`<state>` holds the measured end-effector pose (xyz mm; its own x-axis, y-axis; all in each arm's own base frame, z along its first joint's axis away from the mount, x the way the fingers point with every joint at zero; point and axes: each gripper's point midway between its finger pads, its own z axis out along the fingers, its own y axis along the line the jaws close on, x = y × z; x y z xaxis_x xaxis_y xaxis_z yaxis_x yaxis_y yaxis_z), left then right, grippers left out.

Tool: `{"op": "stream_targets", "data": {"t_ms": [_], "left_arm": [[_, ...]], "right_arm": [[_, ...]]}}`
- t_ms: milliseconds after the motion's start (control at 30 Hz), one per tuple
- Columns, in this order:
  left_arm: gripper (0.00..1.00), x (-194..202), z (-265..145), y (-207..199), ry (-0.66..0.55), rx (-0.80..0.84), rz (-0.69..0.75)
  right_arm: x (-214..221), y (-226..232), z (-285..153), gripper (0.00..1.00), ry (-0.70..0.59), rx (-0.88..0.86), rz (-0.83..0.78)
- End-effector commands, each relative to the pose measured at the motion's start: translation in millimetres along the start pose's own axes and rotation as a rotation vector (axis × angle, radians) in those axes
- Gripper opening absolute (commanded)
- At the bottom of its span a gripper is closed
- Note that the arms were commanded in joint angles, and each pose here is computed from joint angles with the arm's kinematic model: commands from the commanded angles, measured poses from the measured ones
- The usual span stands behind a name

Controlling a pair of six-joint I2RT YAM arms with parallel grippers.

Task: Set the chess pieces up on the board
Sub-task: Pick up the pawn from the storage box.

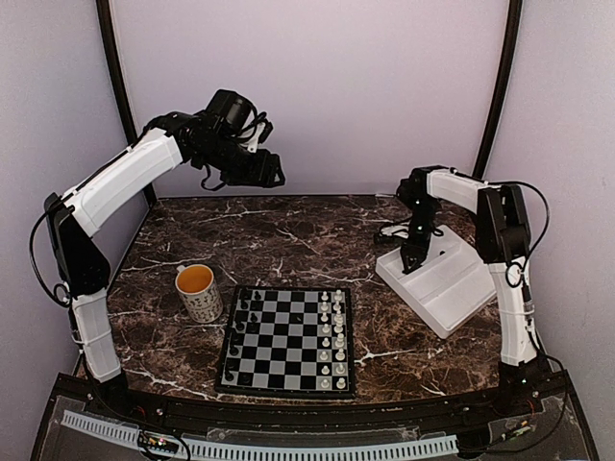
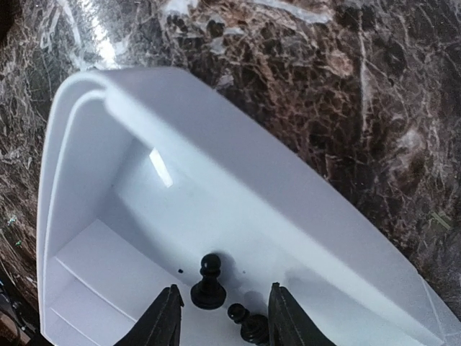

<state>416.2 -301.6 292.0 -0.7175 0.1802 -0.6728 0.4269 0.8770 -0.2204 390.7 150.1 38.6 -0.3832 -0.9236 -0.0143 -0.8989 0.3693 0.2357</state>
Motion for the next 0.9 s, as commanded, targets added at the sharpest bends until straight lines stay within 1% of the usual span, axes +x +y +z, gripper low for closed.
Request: {"op": "stream_targets", "data": {"t_ms": [0, 100, 233, 433, 500, 600, 700, 867], "left_arm": [[0.69, -3, -8, 0, -0.005, 0.011, 0.015], [0.69, -2, -9, 0, 0.0, 0.011, 0.019], [0.69, 0, -9, 1, 0.005, 0.009, 0.029], [0.68, 3, -12, 3, 0.007, 0.003, 0.043], [0.69, 4, -12, 4, 0.007, 0.003, 0.043], [0.68, 4, -12, 5, 0.005, 0.008, 0.037], [0.68, 3, -15, 5, 0.0, 0.008, 0.032], [0.67, 2, -16, 5, -0.008, 0.012, 0.018]], "right_arm": [[-2, 12, -1, 0.43, 0.03, -0.004, 0.027], [0, 3, 4, 0.42, 0.064, 0.023, 0.068], [13, 5, 10, 0.41, 0.129, 0.036, 0.07], [27, -2, 6, 0.4, 0.208, 0.107, 0.1], [30, -5, 6, 0.38, 0.223, 0.123, 0.112], [31, -7, 6, 0.32, 0.234, 0.134, 0.127], [33, -5, 6, 0.29, 0.238, 0.134, 0.145], [36, 1, 7, 0.21, 0.236, 0.117, 0.151]]}}
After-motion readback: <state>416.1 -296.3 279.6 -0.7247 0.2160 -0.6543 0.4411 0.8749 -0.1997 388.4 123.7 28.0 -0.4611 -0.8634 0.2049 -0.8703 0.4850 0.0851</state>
